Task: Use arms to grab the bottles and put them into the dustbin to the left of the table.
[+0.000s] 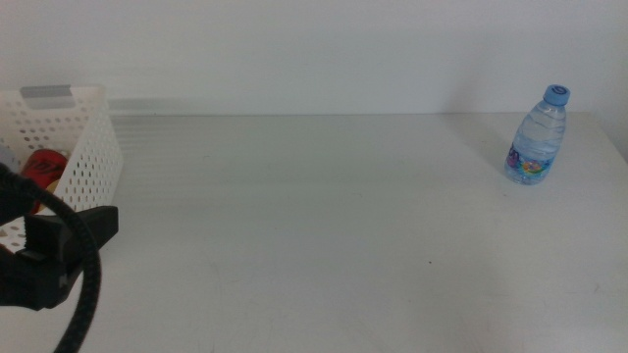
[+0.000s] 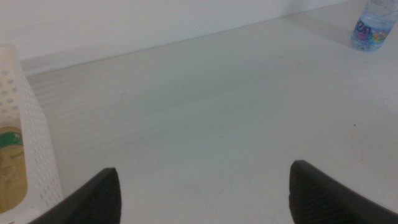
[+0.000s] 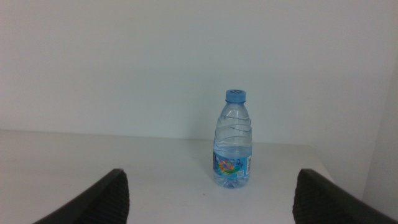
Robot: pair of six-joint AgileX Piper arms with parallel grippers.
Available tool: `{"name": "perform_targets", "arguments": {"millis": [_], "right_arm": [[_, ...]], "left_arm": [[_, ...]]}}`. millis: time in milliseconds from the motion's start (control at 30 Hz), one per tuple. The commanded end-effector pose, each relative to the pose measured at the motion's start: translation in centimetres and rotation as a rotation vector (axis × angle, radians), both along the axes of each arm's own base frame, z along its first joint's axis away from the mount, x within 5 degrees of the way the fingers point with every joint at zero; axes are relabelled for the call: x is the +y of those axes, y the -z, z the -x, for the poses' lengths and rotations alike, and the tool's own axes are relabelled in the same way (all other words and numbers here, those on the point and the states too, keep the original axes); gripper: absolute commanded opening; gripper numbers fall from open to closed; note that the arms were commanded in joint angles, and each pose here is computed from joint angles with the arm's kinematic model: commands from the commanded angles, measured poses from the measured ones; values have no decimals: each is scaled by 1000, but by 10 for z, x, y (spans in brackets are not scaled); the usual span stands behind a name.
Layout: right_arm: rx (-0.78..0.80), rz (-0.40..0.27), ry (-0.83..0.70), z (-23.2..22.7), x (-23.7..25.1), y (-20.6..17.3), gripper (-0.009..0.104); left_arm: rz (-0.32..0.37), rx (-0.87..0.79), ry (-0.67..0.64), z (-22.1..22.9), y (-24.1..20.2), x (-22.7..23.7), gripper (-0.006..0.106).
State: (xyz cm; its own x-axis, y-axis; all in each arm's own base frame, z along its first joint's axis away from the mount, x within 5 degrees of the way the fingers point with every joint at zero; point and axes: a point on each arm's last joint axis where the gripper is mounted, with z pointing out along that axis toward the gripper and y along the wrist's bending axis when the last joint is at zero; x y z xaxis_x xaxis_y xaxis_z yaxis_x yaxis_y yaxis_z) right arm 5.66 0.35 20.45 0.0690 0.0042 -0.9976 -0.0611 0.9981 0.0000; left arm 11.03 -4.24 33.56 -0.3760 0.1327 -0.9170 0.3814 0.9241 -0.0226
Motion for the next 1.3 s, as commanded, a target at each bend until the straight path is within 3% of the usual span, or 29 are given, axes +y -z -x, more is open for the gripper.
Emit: {"name": "perform_targets", "arguments": {"millis": [0,467,933,1267], "right_arm": [[-86,7,7,0,0,-23,77],[16,72,6,-51,3,-105,77],[184,108,-18,-118,8,-76,77],[132,91,-33,-154,12,-57,77]], "left_arm": [[55,-80,-14,-2,-15,-1,86],[55,-80,-14,-2,-15,-1,86],[55,-80,-14,-2,-15,-1,86],[55,-80,-14,-2,-15,-1,86]]}}
